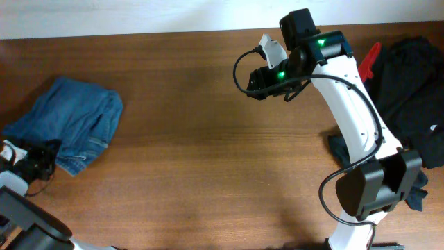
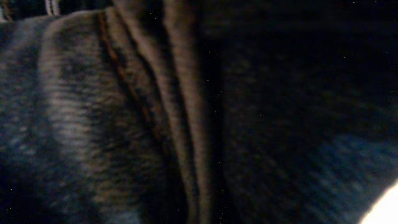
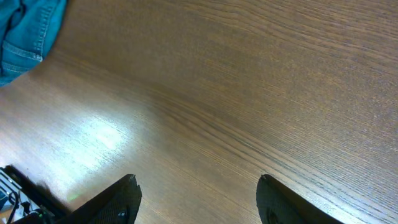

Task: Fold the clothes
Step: 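Drag the jeans bundle leftward to the table's left edge with the left gripper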

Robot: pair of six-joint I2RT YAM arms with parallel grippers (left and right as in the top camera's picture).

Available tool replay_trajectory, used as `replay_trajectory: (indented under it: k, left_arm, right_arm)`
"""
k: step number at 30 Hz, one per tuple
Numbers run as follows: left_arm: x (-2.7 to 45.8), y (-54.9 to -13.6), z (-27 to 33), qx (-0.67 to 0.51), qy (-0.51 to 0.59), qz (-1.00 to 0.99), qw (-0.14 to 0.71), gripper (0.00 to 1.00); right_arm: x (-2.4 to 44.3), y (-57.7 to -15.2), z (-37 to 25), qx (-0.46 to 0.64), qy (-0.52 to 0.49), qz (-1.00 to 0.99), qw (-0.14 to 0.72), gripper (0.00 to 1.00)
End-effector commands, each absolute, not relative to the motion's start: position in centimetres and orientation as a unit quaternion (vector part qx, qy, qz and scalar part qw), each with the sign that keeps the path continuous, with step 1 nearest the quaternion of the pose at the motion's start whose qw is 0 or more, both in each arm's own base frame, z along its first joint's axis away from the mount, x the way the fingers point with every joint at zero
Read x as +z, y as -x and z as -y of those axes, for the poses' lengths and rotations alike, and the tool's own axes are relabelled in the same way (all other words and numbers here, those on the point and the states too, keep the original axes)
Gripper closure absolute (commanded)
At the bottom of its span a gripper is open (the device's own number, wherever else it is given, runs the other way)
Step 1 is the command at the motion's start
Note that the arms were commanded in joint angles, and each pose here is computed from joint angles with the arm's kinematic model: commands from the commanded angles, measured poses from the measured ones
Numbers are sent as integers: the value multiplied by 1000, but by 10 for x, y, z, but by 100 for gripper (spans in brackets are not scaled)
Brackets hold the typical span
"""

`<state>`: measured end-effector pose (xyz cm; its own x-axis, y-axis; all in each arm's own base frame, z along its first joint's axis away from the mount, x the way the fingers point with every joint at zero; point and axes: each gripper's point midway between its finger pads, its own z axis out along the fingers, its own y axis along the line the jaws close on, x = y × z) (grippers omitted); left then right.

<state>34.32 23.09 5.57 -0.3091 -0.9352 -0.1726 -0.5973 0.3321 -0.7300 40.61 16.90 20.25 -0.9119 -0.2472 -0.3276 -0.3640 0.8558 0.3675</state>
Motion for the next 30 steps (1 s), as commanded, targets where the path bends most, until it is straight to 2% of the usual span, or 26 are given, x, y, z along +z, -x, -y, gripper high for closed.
replay_trajectory:
  k: [1, 5, 6, 7, 8, 9, 10, 13, 16, 21, 26, 30]
  left_arm:
    - [49, -319, -258, -195, 511, -775, 317, 99]
    - [46, -321, -261, -188, 503, -774, 336, 100]
    - [48, -322, -260, -192, 500, -773, 339, 98]
    - [49, -324, -258, -201, 496, -773, 341, 91]
    - [52, -326, -254, -215, 490, -772, 343, 72]
    - [55, -330, -249, -231, 482, -771, 346, 39]
    - [62, -335, -240, -265, 466, -768, 351, 1]
    - [72, -333, -211, -342, 454, -755, 326, 1]
    - [69, -311, -199, -331, 498, -754, 272, 1]
    - [144, -312, -188, -329, 436, -759, 355, 1]
    - [266, -302, -158, -259, 311, -764, 502, 1]
    - [289, -326, -100, -285, 187, -794, 503, 1]
  right_arm:
    - [212, -404, -167, 217, 162, -951, 147, 35]
    - [212, -404, -167, 217, 162, -951, 147, 35]
    - [212, -404, -167, 217, 162, -951, 147, 35]
    - [212, -404, -167, 217, 162, -951, 147, 35]
    - [212, -404, -167, 217, 162, -951, 147, 35]
    - [212, -405, -167, 217, 162, -951, 147, 35]
    - [214, -404, -167, 217, 162, -951, 149, 35]
    - [223, -405, -167, 218, 164, -948, 162, 35]
    - [245, -405, -167, 220, 169, -942, 188, 34]
    - [274, -404, -167, 221, 179, -932, 225, 31]
    - [289, -405, -158, 203, 170, -933, 246, 30]
    - [319, -417, -139, 181, 147, -927, 293, 27]
